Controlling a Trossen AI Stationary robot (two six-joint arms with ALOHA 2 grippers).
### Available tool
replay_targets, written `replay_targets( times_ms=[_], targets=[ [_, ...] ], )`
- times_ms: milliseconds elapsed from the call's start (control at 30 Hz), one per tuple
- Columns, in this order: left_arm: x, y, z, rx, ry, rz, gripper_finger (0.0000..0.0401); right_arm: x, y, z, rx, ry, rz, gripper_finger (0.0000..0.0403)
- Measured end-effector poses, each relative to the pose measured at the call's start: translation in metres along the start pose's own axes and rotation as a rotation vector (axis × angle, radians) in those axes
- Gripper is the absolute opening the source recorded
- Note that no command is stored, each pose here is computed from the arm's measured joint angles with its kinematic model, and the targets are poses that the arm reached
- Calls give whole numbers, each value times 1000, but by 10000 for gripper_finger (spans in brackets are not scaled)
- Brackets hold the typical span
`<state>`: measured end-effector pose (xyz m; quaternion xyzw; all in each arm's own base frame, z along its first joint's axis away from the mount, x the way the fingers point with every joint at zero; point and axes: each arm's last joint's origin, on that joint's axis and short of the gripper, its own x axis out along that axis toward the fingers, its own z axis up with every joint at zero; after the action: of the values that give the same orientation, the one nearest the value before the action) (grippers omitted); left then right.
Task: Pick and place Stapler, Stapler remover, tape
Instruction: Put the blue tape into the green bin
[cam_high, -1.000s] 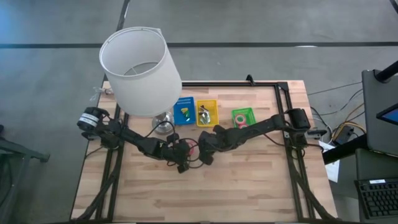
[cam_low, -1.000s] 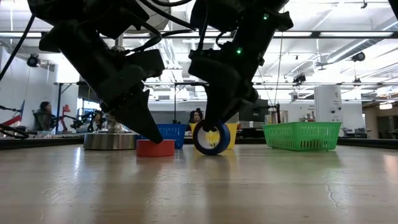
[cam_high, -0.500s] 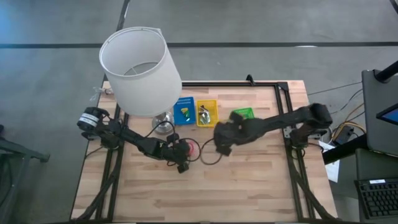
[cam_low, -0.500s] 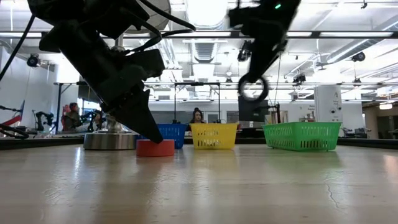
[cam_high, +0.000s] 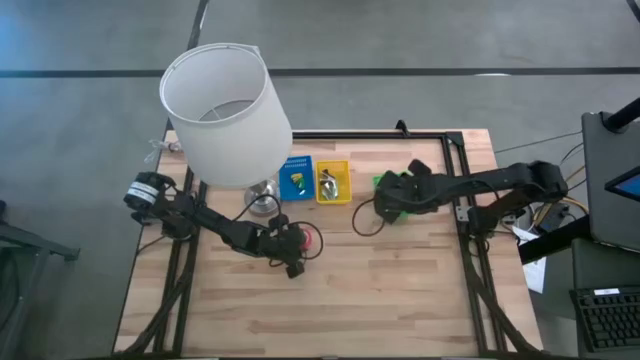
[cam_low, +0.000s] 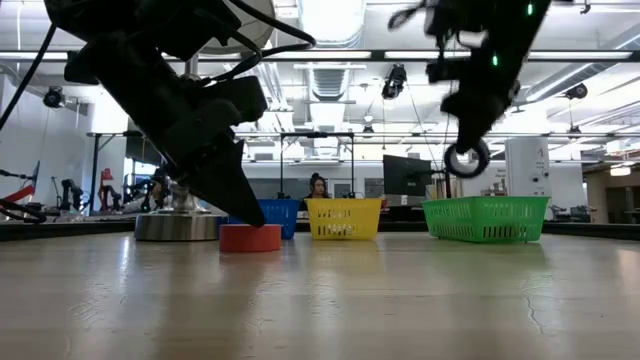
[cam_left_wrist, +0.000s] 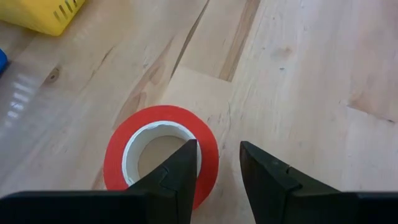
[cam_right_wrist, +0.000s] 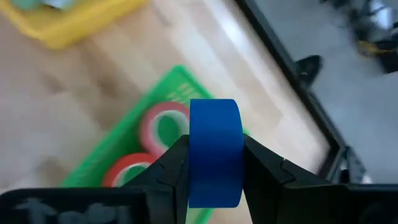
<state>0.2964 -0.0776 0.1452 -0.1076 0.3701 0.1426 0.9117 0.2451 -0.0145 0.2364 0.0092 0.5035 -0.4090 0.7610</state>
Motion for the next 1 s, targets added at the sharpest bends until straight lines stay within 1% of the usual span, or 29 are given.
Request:
replay_targets(
  times_ms=[67, 167, 333, 433, 500, 767, 900, 1000],
  targets=[
    [0, 0, 0, 3, -1, -1, 124, 14, -1, -6, -30, -15, -30, 105],
    [0, 0, 0, 12, -3, -1, 124, 33, 4, -17, -114, -19, -29, 105],
    [0, 0, 0, 18, -3, -1, 124, 49, 10, -26, -176, -47, -13, 107],
    [0, 0, 0, 28, -3, -1, 124, 51, 10, -28, -191, -44, -26, 119],
    [0, 0, 0, 28, -3, -1, 124, 51, 9, -27, -160, -56, -49, 134],
    [0, 0, 0, 28, -3, -1, 124, 51, 9, -26, -163, -66, -53, 199],
    [0, 0, 0, 28, -3, -1, 124, 47, 9, -23, -160, -75, -46, 216],
    [0, 0, 0, 28, -3, -1, 124, 38, 8, -13, -159, -73, -25, 222]
  ],
)
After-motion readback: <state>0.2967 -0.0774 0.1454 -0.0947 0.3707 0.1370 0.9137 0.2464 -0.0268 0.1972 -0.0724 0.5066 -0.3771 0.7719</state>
